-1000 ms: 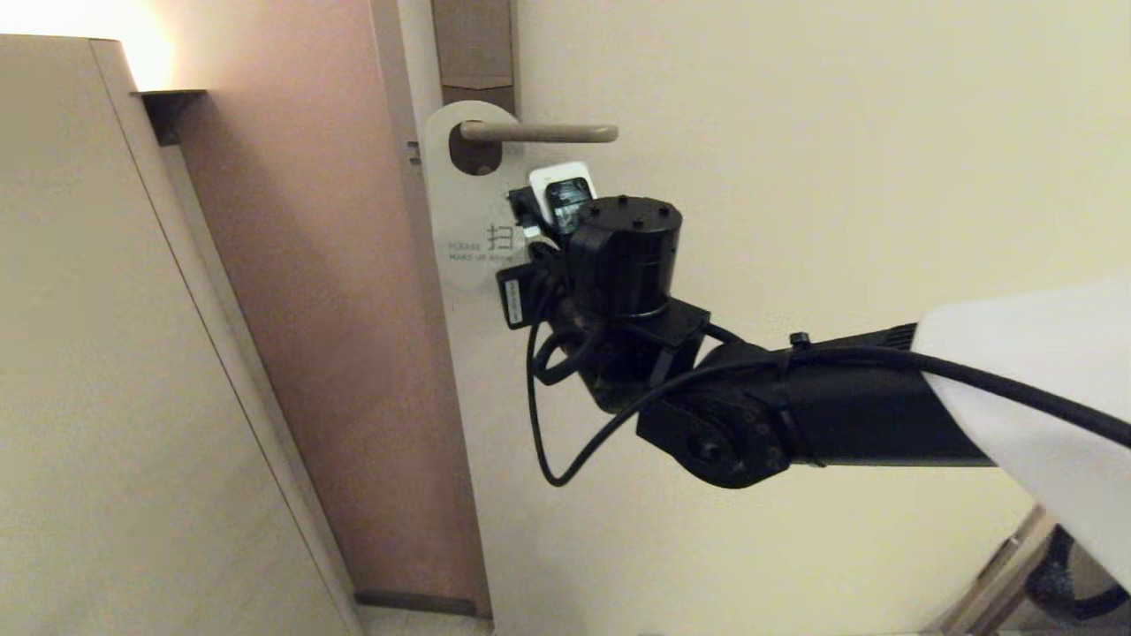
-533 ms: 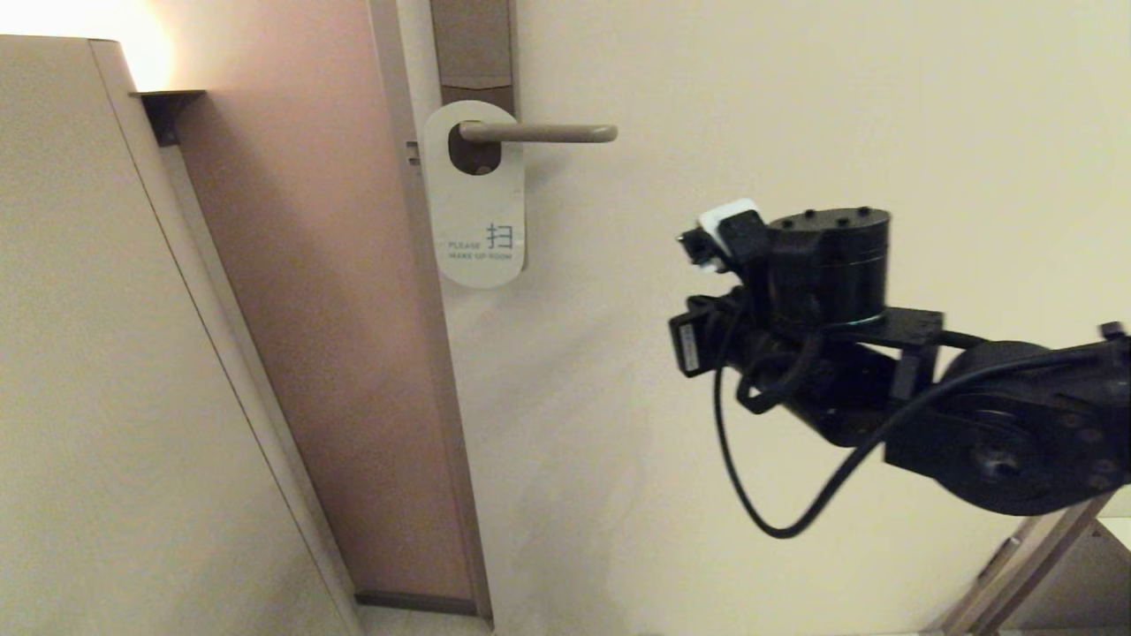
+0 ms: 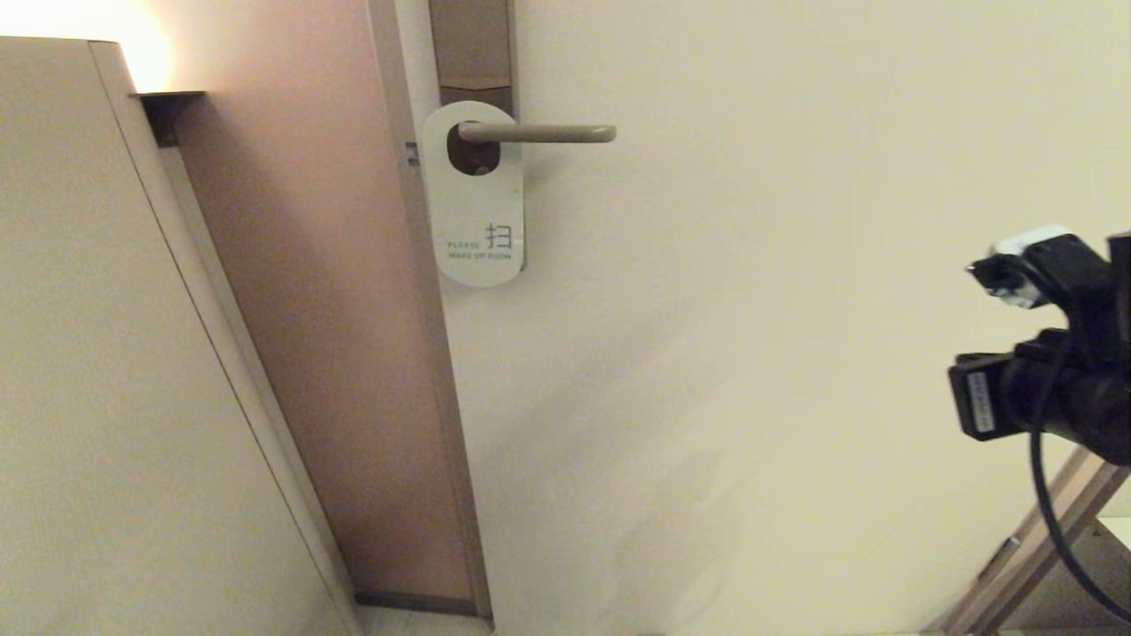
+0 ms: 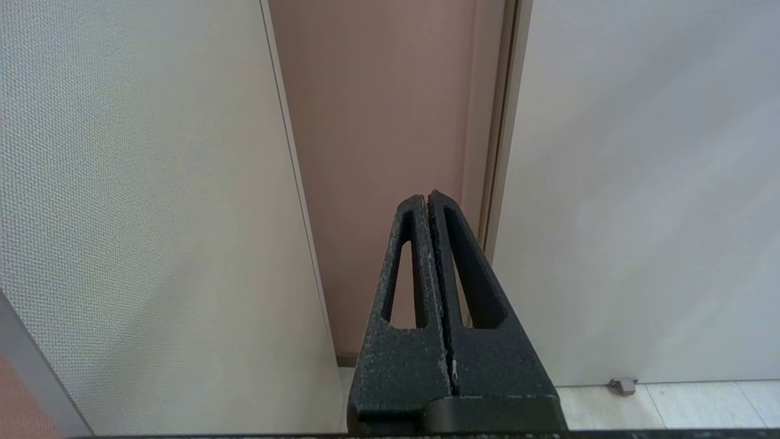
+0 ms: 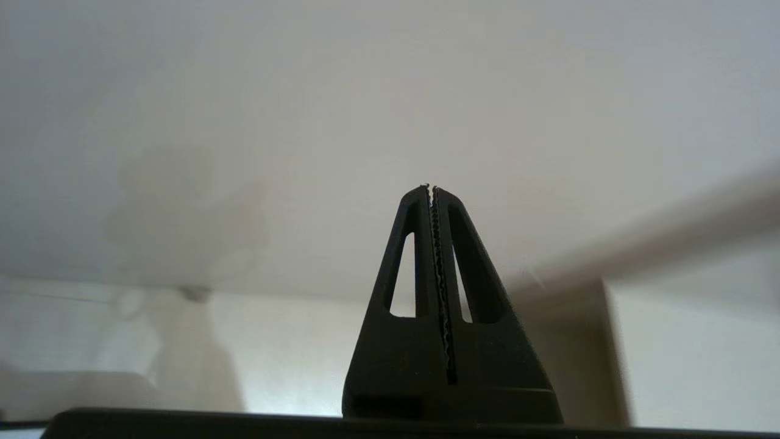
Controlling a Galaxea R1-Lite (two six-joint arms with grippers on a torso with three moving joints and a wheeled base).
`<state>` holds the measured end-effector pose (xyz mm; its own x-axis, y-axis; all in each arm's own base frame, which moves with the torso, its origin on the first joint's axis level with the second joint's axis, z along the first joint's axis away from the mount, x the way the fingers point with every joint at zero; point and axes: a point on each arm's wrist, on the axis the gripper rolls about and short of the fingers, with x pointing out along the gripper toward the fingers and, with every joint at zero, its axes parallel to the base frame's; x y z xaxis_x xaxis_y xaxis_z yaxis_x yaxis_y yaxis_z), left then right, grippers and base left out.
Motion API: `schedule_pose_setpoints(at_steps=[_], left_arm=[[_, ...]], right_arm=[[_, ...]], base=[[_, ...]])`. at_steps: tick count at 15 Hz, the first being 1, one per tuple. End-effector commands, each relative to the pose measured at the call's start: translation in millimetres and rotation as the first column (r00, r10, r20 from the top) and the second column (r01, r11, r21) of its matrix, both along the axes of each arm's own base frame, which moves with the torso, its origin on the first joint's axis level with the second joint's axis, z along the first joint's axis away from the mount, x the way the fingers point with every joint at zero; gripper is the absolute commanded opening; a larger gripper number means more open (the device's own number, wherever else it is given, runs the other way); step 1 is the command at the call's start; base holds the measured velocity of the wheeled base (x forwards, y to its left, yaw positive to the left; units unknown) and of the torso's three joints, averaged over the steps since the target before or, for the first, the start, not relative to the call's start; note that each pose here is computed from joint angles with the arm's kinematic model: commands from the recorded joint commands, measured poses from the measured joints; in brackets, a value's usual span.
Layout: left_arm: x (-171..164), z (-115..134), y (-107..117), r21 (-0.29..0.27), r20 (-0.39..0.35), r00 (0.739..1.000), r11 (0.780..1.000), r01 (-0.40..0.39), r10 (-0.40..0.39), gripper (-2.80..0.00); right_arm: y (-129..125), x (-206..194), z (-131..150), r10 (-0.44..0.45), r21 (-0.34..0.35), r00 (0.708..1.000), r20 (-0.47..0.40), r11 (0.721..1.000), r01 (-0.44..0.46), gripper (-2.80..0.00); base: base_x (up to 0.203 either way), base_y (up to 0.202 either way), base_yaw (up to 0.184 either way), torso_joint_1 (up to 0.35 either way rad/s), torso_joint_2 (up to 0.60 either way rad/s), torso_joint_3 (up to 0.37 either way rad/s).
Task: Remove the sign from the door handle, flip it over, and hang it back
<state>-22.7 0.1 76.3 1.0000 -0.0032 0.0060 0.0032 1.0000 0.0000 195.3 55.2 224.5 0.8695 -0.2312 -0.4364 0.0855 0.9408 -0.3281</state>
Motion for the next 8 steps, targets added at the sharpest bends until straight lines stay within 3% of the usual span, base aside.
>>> schedule_pose_setpoints(at_steps=[1, 5, 8], left_arm=[[0.0, 0.1, 0.0, 0.0, 0.0, 1.0, 1.0, 0.001, -0.001, -2.8], [0.0, 0.1, 0.0, 0.0, 0.0, 1.0, 1.0, 0.0, 0.0, -2.8], [0.0, 0.1, 0.0, 0.0, 0.0, 1.0, 1.0, 0.0, 0.0, -2.8]], right_arm=[[-29.7, -50.4, 12.1, -0.082, 0.03, 0.992, 0.091, 0.996, 0.08, -2.8], [-55.7, -127.1, -16.0, -0.139, 0.06, 0.975, 0.176, 0.99, 0.13, -2.8], [-62.0, -165.5, -72.1, -0.136, 0.057, 0.964, 0.229, 0.99, 0.127, -2.8]], base=[[0.0, 0.0, 0.0, 0.0, 0.0, 0.0], [0.0, 0.0, 0.0, 0.0, 0.0, 0.0], [0.0, 0.0, 0.0, 0.0, 0.0, 0.0]])
